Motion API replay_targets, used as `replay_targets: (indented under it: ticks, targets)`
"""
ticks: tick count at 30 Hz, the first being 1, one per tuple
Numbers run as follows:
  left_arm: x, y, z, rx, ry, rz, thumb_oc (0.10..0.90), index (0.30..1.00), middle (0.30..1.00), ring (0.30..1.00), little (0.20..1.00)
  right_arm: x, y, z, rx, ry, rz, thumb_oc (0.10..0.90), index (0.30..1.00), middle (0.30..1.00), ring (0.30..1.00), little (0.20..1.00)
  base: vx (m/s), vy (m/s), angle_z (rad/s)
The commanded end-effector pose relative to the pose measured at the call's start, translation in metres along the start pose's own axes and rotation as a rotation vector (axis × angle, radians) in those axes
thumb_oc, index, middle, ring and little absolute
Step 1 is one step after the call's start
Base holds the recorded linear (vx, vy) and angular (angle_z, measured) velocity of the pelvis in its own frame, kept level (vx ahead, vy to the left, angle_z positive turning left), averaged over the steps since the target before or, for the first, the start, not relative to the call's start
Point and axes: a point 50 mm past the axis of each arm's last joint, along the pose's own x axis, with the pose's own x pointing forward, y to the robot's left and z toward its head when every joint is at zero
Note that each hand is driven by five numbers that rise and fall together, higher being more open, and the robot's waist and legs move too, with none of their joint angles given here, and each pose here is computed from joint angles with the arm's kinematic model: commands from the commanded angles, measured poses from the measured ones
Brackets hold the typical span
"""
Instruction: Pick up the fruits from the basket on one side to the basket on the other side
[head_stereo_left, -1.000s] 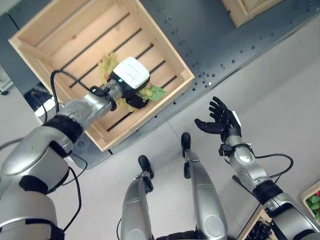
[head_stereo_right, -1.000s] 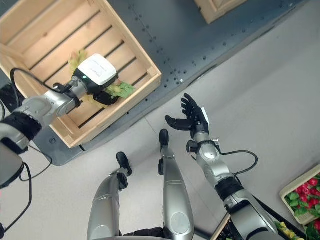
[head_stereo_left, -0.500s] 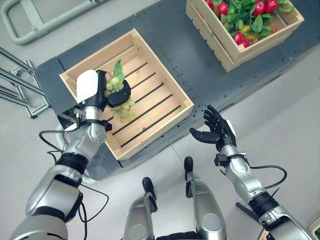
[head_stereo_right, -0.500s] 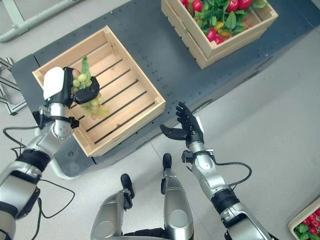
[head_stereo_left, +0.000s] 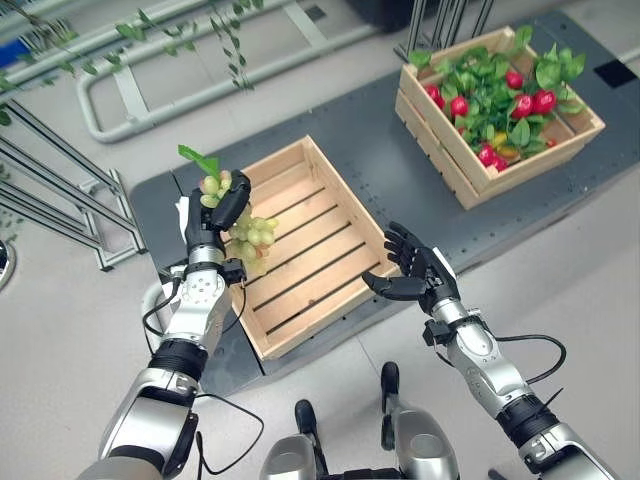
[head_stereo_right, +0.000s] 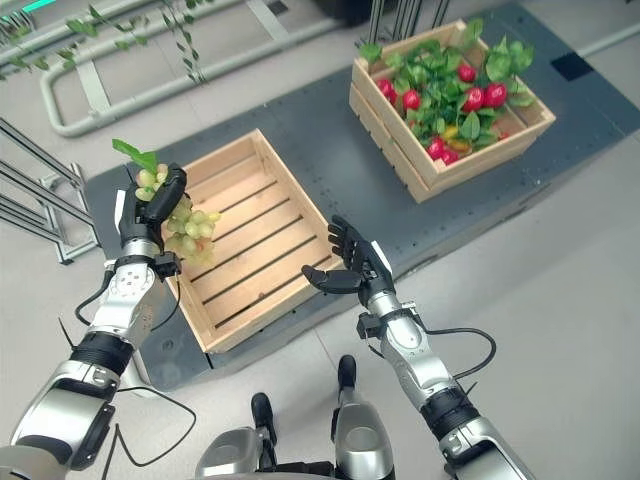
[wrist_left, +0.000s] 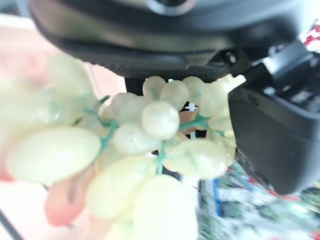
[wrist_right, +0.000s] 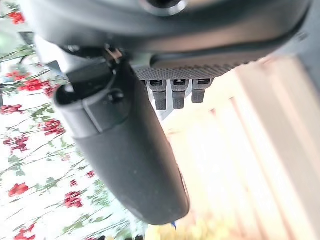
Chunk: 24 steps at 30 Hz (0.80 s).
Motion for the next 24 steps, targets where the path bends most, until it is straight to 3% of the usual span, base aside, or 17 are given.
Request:
replay_targets:
  ticks: [1, 9, 24]
  targets:
    - [0.001, 0.001, 0.042, -0.055, -0.276, -0.055, 0.4, 0.3, 0.3, 0.3, 0.3, -0.005, 0.019, 0.0, 0.153, -0.05, 0.082, 0.8, 0.9, 0.9, 0.9, 0.9, 0.04, -0.039, 0.09]
    - [0.004, -0.025, 0.081, -0.097, -0.378, -0.244, 0.4, 0.3, 0.3, 0.3, 0.3, 0.012, 0.045, 0.013, 0.281, -0.018, 0.171, 0.8, 0.9, 0.9, 0.9, 0.9, 0.05, -0.037, 0.13]
    - [-0.002, -0.076, 0.086, 0.09, -0.351, -0.696, 0.4, 0.3, 0.3, 0.3, 0.3, 0.035, 0.081, 0.043, 0.352, -0.08, 0.265, 0.8, 0.9, 0.9, 0.9, 0.9, 0.05, -0.028, 0.06]
